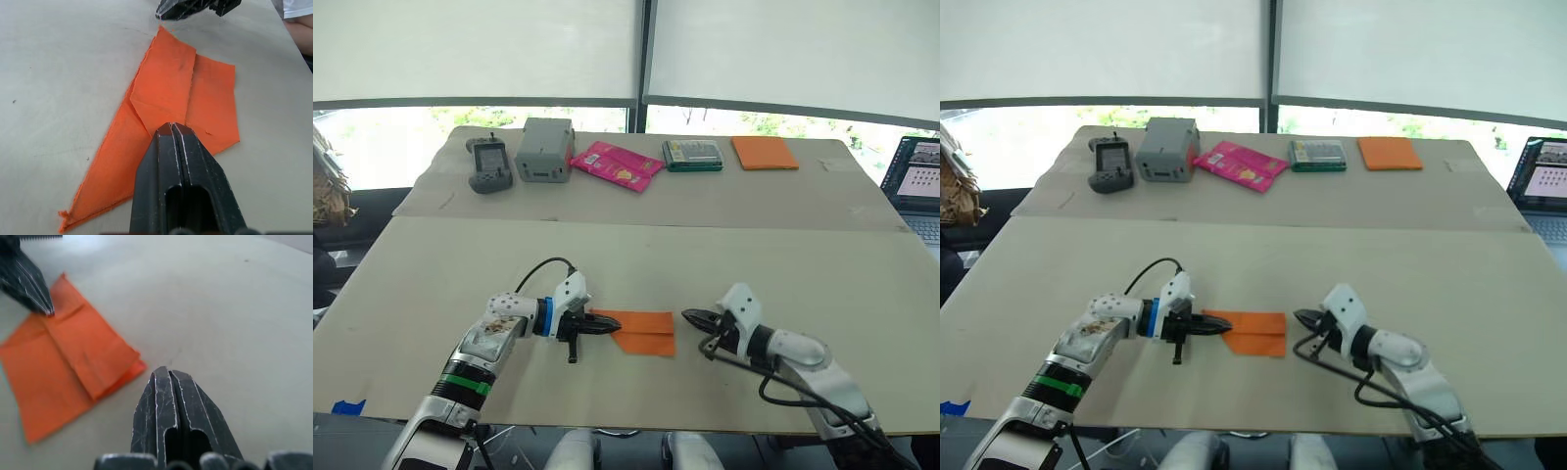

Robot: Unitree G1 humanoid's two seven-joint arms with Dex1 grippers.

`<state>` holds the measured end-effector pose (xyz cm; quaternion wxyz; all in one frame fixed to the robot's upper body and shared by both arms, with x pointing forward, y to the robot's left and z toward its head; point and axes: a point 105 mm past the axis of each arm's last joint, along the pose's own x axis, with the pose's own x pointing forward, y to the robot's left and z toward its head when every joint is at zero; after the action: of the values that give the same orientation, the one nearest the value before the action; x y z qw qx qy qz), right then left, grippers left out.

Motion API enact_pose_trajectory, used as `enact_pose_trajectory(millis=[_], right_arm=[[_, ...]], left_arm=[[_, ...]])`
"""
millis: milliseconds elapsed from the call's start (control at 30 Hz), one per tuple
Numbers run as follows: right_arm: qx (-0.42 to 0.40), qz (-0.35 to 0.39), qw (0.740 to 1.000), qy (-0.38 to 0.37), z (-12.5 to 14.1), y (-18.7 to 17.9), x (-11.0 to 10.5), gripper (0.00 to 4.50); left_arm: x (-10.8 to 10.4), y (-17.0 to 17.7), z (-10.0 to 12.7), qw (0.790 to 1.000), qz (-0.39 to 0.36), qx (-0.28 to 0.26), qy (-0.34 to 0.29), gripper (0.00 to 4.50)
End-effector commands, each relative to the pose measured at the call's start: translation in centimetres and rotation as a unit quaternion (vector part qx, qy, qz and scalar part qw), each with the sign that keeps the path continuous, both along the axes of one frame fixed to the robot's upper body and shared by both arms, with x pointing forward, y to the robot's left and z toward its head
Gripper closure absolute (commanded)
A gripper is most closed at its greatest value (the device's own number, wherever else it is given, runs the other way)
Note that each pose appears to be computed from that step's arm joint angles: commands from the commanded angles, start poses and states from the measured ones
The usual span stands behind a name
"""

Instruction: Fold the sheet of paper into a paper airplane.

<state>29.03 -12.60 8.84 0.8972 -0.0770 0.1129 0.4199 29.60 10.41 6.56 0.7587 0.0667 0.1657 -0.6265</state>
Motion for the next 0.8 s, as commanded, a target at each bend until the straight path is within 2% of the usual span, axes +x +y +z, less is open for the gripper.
enact_pose_trajectory(millis=[33, 200, 333, 533, 733, 800], right_arm=[[0.032, 0.008, 0.999, 0.015, 2.3, 0.0, 0.2, 3.2], [0.035, 0.033, 0.998, 0.045, 3.3, -0.1, 0.0, 1.46], [0.043, 0.049, 0.995, 0.075, 3.2, 0.2, 0.0, 0.07], [0.1, 0.058, 0.984, 0.132, 2.9, 0.6, 0.1, 0.0], [0.126, 0.083, 0.97, 0.193, 1.8, 2.1, 0.3, 0.0], [0.129, 0.102, 0.963, 0.215, 1.6, 2.6, 0.0, 0.0]], left_arm=[[0.0, 1.2, 1.8, 0.999, 0.02, -0.029, -0.004, 4.5], [-0.1, 2.8, 5.7, 0.996, 0.051, -0.068, -0.017, 4.5], [-0.2, 4.6, 7.0, 0.994, 0.095, -0.049, -0.018, 4.5], [-1.0, 5.5, 6.6, 0.993, 0.115, -0.033, -0.015, 2.61], [-1.7, 5.8, 5.0, 0.993, 0.12, -0.003, 0.004, 0.62], [-1.7, 5.7, 5.0, 0.993, 0.12, -0.006, 0.008, 0.62]])
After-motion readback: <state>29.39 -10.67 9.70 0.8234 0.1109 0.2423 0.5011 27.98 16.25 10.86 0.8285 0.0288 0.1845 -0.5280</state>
